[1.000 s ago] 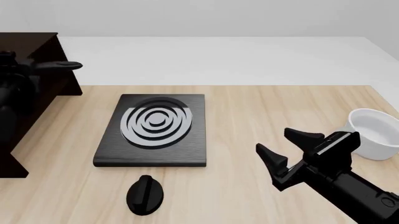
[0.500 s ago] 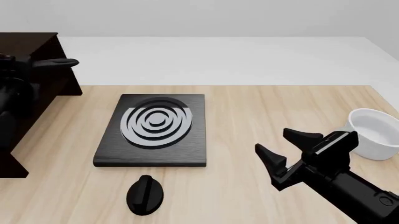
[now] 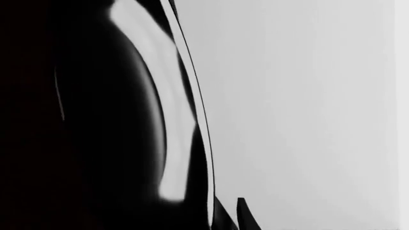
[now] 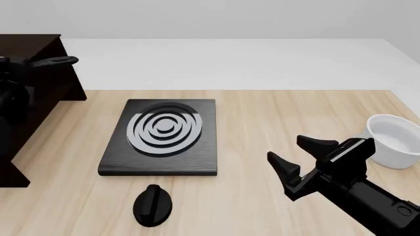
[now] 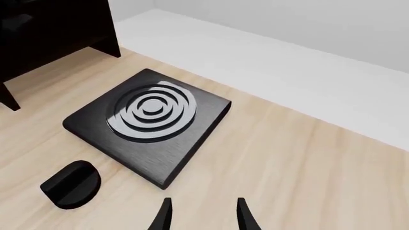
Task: Put the frying pan on the cabinet shelf.
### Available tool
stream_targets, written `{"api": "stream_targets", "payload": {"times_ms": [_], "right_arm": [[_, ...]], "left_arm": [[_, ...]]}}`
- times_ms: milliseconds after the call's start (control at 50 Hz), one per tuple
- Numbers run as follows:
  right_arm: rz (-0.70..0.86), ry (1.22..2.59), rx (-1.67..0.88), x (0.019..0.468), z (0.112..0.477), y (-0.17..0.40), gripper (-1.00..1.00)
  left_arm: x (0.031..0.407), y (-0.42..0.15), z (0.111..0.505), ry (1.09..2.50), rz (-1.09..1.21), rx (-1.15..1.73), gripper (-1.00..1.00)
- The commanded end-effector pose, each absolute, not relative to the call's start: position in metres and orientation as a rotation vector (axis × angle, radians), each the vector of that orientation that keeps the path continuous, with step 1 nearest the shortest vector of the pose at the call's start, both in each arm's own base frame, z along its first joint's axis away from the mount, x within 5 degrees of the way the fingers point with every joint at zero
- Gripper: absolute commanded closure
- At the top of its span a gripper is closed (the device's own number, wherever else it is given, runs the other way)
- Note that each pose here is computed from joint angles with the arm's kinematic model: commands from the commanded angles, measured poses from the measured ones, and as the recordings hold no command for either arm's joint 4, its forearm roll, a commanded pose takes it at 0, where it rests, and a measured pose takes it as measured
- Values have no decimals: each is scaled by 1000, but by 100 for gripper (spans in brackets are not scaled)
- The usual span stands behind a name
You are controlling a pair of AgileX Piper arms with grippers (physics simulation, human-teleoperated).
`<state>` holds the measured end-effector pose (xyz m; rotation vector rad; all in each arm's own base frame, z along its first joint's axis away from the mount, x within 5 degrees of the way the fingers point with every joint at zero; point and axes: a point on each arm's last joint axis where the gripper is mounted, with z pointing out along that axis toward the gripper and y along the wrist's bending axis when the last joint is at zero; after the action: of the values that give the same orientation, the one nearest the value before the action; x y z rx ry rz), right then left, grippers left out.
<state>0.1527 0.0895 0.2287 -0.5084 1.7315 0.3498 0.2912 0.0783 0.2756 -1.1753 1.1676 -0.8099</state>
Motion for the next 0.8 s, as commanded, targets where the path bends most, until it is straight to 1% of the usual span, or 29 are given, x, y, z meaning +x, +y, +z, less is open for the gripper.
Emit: {"api": "stream_targets", "payload": {"times_ms": [20, 160, 560, 800], "right_arm": [[351, 1733, -507, 153, 229, 89, -100], [351, 1733, -507, 153, 229, 90, -100], [350, 1733, -504, 153, 229, 89, -100], [349, 1737, -504, 153, 228, 89, -100]], "left_arm": [[283, 76, 277, 1184, -789, -1156, -100], [275, 72, 281, 1192, -785, -1138, -100], [257, 63, 275, 1199, -797, -1125, -100], [237, 53, 270, 1195, -821, -1110, -100]]}}
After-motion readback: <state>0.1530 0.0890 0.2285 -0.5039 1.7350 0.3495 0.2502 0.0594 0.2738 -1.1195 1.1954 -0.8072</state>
